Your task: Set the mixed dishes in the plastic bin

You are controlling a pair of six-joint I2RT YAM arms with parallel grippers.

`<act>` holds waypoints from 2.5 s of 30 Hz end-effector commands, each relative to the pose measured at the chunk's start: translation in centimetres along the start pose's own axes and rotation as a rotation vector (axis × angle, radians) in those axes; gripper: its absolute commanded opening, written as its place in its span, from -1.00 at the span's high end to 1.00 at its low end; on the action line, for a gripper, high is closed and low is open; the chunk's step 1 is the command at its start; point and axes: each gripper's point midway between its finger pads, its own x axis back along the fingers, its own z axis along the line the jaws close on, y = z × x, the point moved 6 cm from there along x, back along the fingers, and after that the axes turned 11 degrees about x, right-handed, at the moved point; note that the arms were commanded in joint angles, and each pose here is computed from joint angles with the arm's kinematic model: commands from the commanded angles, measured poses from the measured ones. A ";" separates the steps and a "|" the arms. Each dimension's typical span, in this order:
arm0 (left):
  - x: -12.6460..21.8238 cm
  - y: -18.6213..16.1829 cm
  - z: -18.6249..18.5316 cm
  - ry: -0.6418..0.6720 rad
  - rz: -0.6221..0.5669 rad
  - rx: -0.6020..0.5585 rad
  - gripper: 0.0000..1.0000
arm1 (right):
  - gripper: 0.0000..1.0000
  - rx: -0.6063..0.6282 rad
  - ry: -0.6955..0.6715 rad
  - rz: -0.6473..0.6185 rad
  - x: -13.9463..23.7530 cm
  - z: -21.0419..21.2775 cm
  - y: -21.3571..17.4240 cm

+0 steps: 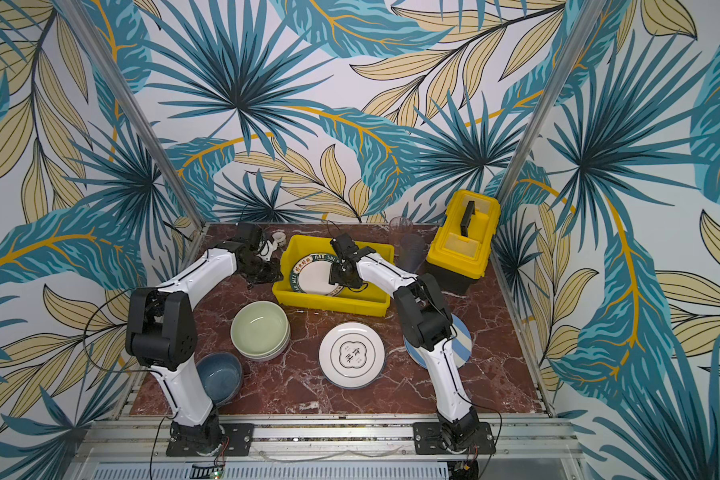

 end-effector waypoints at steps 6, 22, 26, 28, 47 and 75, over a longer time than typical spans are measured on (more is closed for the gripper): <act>0.6 0.1 -0.7 -0.049 0.001 -0.002 0.73 | -0.22 0.050 0.013 0.022 -0.2 1.5 0.2; 1.7 0.6 -1.1 -0.051 -0.033 -0.004 0.71 | -0.23 0.071 -0.022 0.041 0.4 1.3 -0.2; 3.3 1.1 -1.7 -0.057 -0.079 -0.018 0.47 | -0.23 0.089 -0.050 0.015 2.4 1.1 0.3; 4.5 1.4 -2.1 -0.061 -0.113 -0.028 0.35 | -0.26 0.105 -0.074 -0.006 3.9 0.9 0.7; 14.5 -3.7 -4.6 -0.172 -0.255 -0.129 -0.26 | -0.29 0.215 -0.018 -0.196 19.2 -0.3 -1.4; 4.7 -23.5 -9.1 0.005 0.130 -0.261 0.07 | -0.04 0.055 0.130 -0.087 16.2 -7.7 -21.1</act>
